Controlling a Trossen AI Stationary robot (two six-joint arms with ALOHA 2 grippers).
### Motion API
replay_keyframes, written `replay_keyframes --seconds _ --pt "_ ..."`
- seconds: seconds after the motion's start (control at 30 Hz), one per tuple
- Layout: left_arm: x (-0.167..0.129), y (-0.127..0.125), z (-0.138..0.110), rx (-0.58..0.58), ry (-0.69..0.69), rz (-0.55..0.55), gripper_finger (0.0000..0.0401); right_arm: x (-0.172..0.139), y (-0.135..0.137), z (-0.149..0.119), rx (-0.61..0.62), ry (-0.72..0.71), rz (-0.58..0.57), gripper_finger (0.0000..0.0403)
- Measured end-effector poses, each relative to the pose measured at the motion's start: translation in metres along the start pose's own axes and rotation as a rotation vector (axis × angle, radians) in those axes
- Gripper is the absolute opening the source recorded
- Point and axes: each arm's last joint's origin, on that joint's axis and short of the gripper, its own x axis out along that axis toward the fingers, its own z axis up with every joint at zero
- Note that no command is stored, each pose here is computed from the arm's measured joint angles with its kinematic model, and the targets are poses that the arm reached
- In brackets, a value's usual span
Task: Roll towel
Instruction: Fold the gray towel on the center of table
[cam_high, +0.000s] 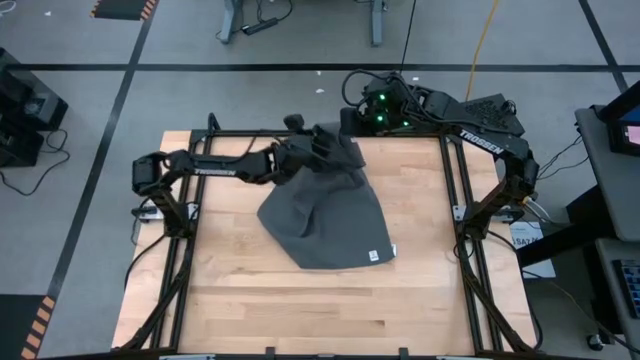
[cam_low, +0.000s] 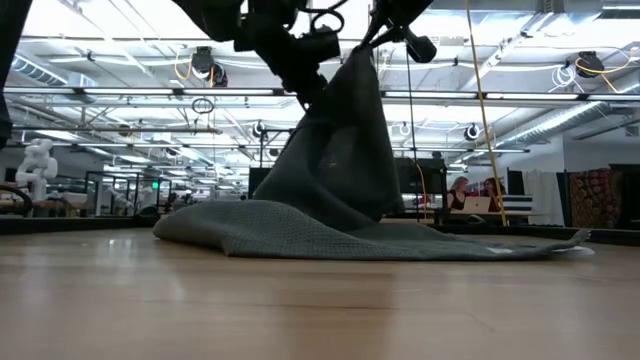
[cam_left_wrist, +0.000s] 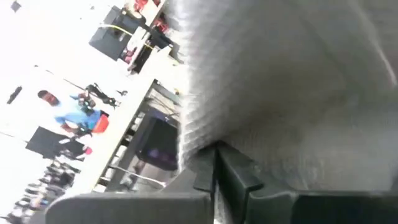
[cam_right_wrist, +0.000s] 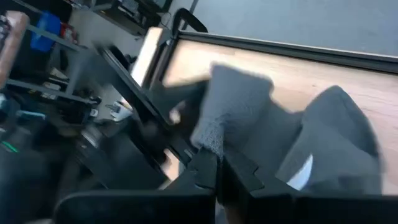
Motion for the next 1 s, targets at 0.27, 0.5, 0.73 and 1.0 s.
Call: replay_keyframes --seconds 0.27,0.5,0.73,1.0 --pt "-0.013 0.044 -0.005 -0.322 -0.025 -0.14 0.0004 0.0 -0.006 -0.002 -0.086 0.031 -0.062 0.0" --pt "-0.026 0.079 -0.019 -0.646 -0.09 -0.594 0.0002 0.0 -0.008 -0.007 -0.2 0.097 -0.061 0.0" --pt "-0.036 0.072 -0.018 -0.846 -0.004 -0.782 0.0036 0.001 0.001 -0.011 -0.114 0.022 -0.061 0.0" --pt "-0.066 0.041 0.014 -0.681 -0.138 -0.702 0.0173 0.001 0.006 -0.002 -0.032 -0.086 -0.027 0.0"
